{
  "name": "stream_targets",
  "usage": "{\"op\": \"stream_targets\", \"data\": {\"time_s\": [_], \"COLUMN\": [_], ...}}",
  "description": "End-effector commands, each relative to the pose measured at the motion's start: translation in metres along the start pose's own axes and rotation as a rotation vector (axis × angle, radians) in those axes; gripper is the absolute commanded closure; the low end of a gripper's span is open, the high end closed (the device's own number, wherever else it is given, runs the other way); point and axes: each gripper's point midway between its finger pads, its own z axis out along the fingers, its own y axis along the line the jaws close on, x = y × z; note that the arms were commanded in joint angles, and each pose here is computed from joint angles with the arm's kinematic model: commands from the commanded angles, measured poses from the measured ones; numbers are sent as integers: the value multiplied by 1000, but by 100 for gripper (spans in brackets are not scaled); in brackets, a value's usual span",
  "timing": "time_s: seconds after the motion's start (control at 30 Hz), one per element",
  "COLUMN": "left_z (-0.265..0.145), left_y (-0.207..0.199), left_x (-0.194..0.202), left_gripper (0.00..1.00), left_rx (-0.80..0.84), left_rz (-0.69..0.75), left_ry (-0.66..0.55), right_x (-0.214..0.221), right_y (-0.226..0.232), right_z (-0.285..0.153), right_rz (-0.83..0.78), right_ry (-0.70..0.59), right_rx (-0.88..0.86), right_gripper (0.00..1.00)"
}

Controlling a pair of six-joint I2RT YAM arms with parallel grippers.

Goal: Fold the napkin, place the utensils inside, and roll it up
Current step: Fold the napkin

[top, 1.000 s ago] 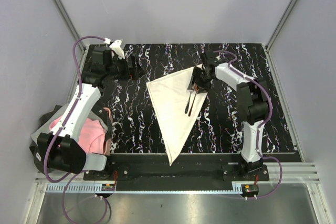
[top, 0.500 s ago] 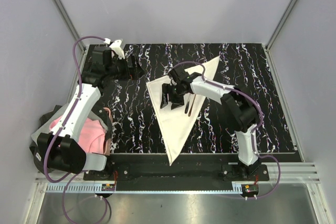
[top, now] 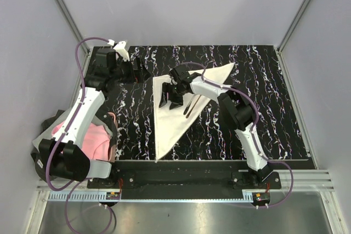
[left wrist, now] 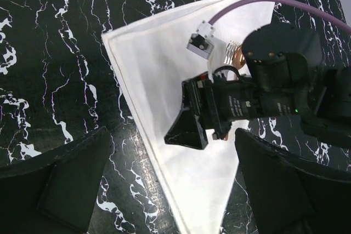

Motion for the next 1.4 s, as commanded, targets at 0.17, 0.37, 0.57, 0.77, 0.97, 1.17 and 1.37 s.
{"op": "stream_targets", "data": {"time_s": [0.17,0.37,0.57,0.77,0.97,1.17,1.37], "left_z": [-3,-17,-52,-71,-80,-78,-74], "left_y": [-1,3,27,47,60,62,60], "left_x": [-10,-22,-50,-62,-66,-66,-64], "left_gripper": [1,1,1,1,1,1,1], "left_rx": [8,-15,-97,-158,-189,-169,-137], "left_rz": [17,11,-17,-32,-49,-64,-83], "left_ry": [-45,-95,-222,-282,-304,-300,-290], "right_x": [-45,-73,-28,74,130,150,153], "right_y": [17,73,99,145,183,177,166], "right_z": [39,-25,-75,-48,-17,3,7], "right_rz": [-133,-414,-619,-761,-842,-831,-784], "right_ry": [-58,-206,-317,-287,-249,-185,-176], "right_rx": [-58,-133,-51,-141,-215,-206,-164], "right_gripper": [32,32,35,46,47,48,48]}}
